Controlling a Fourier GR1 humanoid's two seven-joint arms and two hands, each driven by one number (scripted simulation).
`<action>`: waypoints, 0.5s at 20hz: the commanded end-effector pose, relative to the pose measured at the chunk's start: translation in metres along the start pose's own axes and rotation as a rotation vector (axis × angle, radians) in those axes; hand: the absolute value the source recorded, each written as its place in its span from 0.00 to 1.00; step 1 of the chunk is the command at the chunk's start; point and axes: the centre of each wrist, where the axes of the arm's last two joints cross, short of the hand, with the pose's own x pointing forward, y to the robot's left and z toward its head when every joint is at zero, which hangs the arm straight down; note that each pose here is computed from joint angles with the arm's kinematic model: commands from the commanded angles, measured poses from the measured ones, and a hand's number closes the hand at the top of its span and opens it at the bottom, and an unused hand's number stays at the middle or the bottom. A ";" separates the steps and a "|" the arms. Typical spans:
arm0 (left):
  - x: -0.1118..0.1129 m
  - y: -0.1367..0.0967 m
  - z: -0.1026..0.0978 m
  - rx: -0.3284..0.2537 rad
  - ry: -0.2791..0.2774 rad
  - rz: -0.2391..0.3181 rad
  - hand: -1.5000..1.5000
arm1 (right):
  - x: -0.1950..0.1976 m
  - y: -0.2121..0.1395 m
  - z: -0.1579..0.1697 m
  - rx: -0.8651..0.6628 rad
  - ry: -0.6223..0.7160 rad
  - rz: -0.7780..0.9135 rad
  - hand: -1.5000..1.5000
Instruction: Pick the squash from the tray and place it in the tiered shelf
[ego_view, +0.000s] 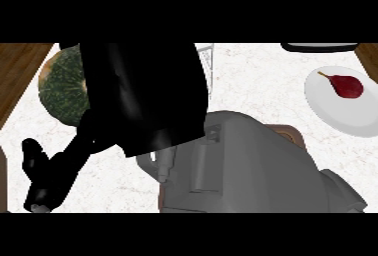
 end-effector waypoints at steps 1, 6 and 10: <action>-0.007 0.005 -0.019 0.048 0.008 0.026 0.50 | 0.019 -0.017 -0.027 -0.019 0.072 -0.006 1.00; -0.010 0.004 -0.018 0.056 0.004 0.024 0.50 | 0.011 -0.027 -0.056 -0.006 0.074 0.014 1.00; -0.014 0.007 -0.019 0.069 0.009 0.030 0.50 | 0.007 -0.030 -0.074 0.047 0.062 0.057 1.00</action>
